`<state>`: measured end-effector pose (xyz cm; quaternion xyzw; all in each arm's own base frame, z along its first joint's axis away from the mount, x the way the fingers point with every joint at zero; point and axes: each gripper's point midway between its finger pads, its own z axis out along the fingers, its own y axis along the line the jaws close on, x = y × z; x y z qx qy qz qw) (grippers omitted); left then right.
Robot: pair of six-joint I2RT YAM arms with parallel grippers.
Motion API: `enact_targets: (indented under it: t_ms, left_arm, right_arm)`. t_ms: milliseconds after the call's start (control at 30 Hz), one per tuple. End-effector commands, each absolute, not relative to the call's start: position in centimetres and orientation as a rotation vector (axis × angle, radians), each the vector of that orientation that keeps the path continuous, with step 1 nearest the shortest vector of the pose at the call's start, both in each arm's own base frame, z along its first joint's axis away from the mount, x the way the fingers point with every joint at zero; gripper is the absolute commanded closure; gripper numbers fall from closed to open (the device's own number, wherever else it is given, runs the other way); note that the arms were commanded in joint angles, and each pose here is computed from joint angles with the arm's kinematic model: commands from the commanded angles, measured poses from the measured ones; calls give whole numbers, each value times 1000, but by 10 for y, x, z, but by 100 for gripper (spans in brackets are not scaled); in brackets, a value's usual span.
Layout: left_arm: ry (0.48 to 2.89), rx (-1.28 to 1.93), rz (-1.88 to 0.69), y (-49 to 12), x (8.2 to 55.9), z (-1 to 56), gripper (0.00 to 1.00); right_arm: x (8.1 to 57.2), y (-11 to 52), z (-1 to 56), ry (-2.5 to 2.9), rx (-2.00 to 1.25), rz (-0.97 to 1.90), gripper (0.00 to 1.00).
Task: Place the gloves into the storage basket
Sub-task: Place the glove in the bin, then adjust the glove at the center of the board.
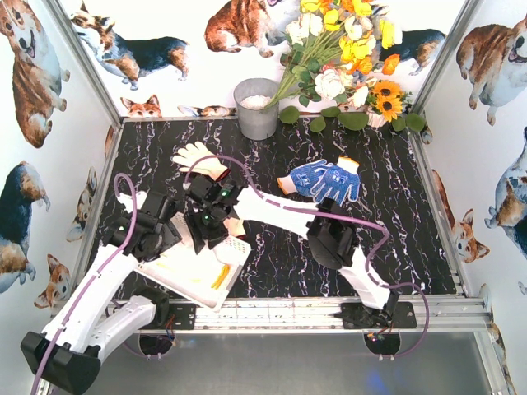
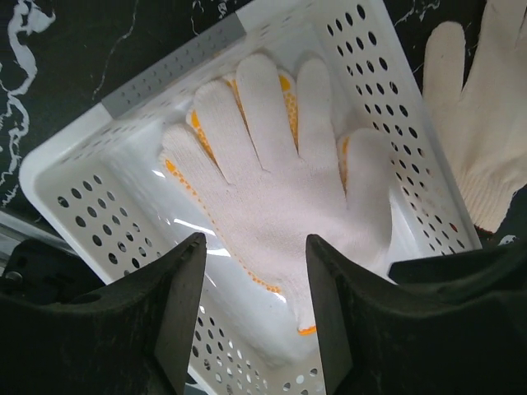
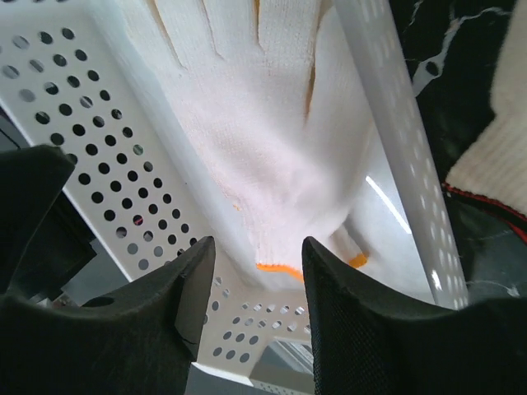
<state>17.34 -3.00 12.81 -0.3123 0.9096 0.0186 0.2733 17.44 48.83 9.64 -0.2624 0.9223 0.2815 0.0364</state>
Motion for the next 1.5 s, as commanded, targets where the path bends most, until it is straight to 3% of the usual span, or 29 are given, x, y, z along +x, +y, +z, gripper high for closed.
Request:
enact_targets:
  t_ms: [0, 267, 400, 667, 1000, 1467]
  left_arm:
    - [2387, -794, 84, -19, 178, 147, 53]
    - [2401, -637, -291, -69, 190, 141, 51]
    - [2477, -599, -495, -100, 184, 112, 52]
    - [2492, -631, -658, -124, 187, 80, 59]
    - [2542, -765, -344, -85, 176, 42, 62]
    - [2555, -899, -134, -61, 166, 27, 63]
  right_arm:
    - [187, 481, 151, 2662, -810, 855, 51]
    - [198, 456, 178, 2574, -689, 827, 54]
    - [211, 437, 196, 2495, -602, 827, 54]
    - [241, 378, 196, 2475, -405, 788, 54]
    - [250, 332, 191, 2450, -269, 717, 54]
    - [255, 309, 198, 2416, -218, 701, 54]
